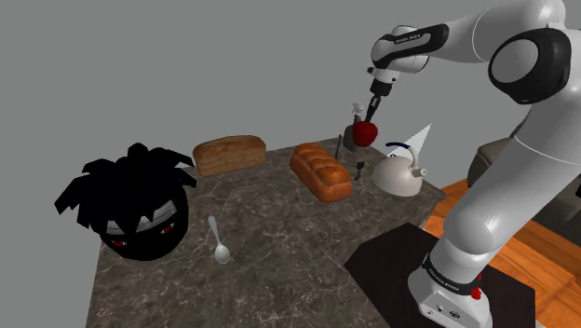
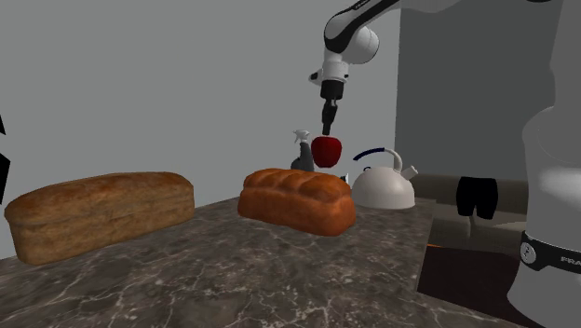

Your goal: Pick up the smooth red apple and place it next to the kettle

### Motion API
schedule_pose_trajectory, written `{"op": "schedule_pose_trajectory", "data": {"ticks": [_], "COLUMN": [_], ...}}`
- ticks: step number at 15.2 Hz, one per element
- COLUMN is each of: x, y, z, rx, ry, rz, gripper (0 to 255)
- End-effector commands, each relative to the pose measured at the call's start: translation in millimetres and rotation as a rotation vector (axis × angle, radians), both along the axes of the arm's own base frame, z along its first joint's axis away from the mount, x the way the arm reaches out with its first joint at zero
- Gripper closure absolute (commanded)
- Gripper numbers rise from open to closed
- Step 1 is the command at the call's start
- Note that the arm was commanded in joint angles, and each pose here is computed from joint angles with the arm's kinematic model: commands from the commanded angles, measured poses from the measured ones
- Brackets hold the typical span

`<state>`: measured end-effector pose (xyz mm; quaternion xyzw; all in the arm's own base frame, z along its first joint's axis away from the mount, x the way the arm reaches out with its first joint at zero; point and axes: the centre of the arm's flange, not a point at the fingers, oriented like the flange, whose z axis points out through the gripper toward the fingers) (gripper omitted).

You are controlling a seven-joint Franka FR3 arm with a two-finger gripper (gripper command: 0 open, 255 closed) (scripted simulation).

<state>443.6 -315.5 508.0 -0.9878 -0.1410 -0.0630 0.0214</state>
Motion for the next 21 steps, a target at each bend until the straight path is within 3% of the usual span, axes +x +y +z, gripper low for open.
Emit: {"op": "schedule_pose_trajectory", "data": {"ticks": [1, 18, 21], "x": [0, 0, 0], "y": [-1, -1, -1], "z": [-10, -102, -102], "rx": [0.000, 0.000, 0.000], "ry": [-0.001, -0.001, -0.001], "rz": [0.000, 0.000, 0.000], "gripper": [255, 255, 255]}}
